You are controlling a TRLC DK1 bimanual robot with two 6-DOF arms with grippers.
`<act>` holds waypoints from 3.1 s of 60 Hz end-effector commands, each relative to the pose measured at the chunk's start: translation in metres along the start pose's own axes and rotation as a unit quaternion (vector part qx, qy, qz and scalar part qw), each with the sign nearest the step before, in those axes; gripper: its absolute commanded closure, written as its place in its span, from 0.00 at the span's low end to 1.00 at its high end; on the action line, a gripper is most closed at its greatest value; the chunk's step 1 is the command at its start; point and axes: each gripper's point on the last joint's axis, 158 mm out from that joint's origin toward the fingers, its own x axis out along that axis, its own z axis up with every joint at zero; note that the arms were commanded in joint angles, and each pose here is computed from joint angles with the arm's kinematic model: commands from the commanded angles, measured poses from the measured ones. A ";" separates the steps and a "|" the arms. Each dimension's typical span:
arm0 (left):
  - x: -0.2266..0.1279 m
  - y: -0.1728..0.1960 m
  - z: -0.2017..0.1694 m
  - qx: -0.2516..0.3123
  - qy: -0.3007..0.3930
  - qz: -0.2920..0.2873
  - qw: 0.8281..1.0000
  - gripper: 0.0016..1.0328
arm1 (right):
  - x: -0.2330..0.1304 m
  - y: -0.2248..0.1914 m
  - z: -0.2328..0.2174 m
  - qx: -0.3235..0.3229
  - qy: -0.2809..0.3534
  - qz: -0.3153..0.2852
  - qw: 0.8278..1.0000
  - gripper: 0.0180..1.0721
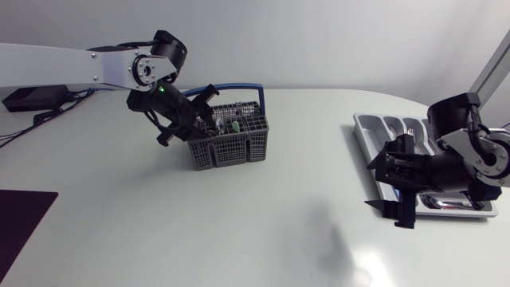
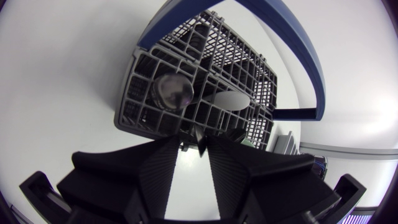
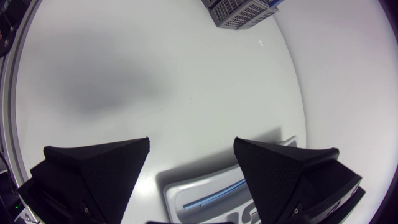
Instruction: Unload the cutlery basket into the drawer organizer.
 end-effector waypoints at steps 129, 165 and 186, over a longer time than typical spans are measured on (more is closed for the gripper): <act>-0.101 -0.044 0.004 -0.006 -0.022 -0.135 0.991 0.96 | 0.077 0.069 0.131 -0.049 -0.039 0.069 0.996 0.07; -0.132 -0.056 -0.028 0.015 0.011 -0.185 0.983 0.96 | 0.034 0.023 0.180 0.042 -0.117 0.028 0.992 0.07; -0.113 -0.061 -0.062 0.005 0.069 -0.179 0.981 0.96 | 0.013 0.010 0.233 0.132 -0.196 0.031 0.971 0.13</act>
